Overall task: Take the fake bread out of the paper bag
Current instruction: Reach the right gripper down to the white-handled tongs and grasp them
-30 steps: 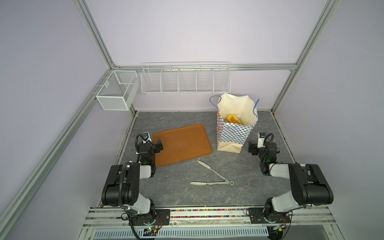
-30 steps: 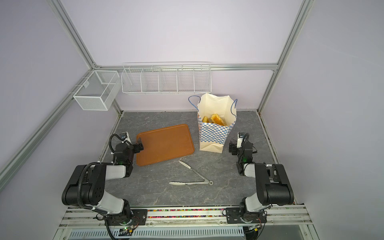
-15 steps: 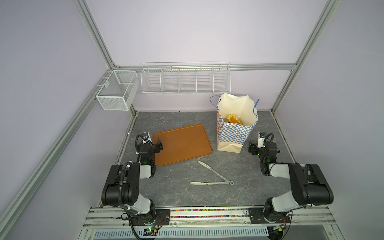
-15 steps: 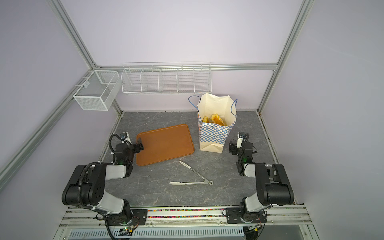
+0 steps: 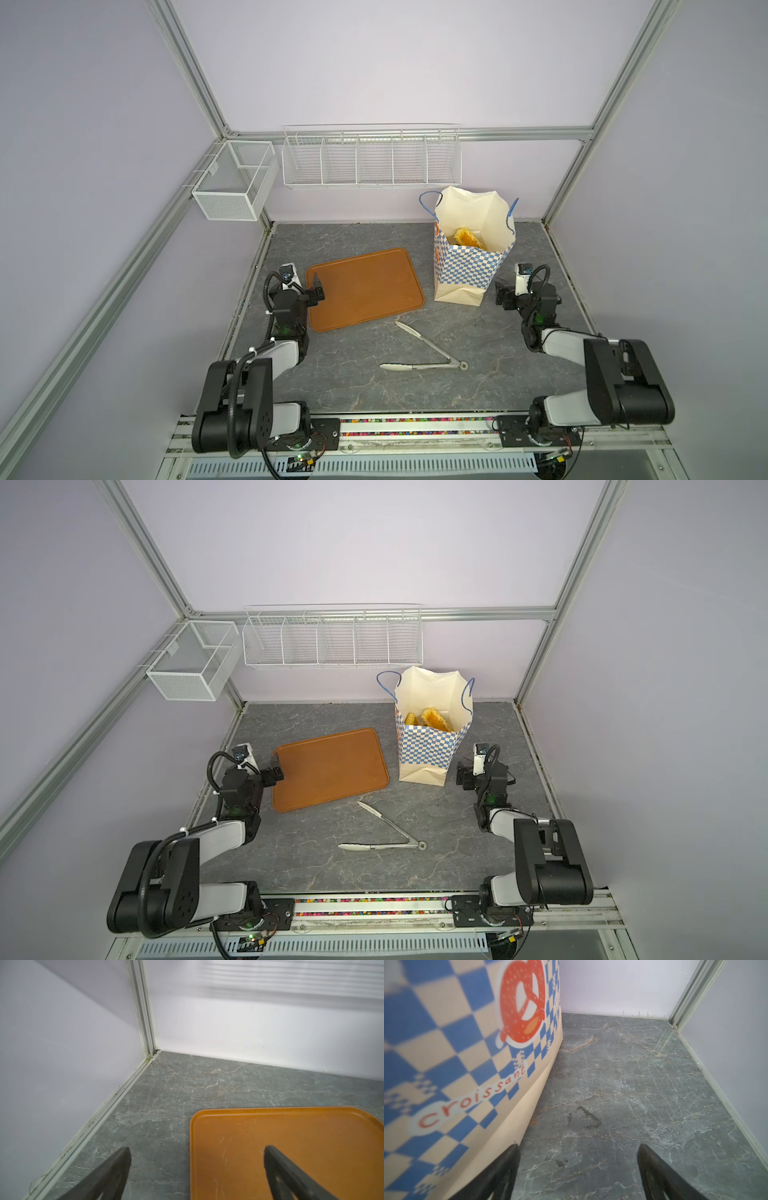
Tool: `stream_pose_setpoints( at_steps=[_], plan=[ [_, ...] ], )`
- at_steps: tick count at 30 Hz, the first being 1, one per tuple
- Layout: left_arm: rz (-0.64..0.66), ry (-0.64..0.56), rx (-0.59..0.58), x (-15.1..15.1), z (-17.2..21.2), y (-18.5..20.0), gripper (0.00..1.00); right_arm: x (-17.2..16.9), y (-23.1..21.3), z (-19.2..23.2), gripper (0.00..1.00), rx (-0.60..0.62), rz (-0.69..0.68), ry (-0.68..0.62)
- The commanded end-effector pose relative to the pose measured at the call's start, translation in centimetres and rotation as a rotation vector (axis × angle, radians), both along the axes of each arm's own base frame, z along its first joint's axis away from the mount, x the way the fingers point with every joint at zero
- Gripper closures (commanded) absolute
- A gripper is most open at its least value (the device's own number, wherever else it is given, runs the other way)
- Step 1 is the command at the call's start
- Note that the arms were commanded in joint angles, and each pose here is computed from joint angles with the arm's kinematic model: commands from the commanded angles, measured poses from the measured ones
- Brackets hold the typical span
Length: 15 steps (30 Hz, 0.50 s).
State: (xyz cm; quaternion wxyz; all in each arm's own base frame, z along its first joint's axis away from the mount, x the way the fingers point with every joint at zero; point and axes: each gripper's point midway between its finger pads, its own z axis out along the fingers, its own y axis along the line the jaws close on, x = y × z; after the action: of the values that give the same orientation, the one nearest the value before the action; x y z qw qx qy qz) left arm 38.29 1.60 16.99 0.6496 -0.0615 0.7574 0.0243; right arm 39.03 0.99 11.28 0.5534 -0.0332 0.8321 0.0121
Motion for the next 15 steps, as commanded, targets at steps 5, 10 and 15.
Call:
stream_pose_setpoints(
  at_steps=[5,10,15],
  plan=[
    [-0.007,-0.053,-0.160,-0.3,5.4,-0.5,0.01,-1.7,0.8,2.8,0.03,0.026,0.000,0.112],
    [-0.041,0.018,-0.270,-1.0,6.6,-1.5,0.03,-5.6,3.2,4.5,0.03,0.028,0.012,0.239],
    [-0.097,0.023,-0.368,-2.4,6.5,-2.8,0.04,-11.5,8.4,5.9,0.05,0.026,0.142,0.288]
  ],
)
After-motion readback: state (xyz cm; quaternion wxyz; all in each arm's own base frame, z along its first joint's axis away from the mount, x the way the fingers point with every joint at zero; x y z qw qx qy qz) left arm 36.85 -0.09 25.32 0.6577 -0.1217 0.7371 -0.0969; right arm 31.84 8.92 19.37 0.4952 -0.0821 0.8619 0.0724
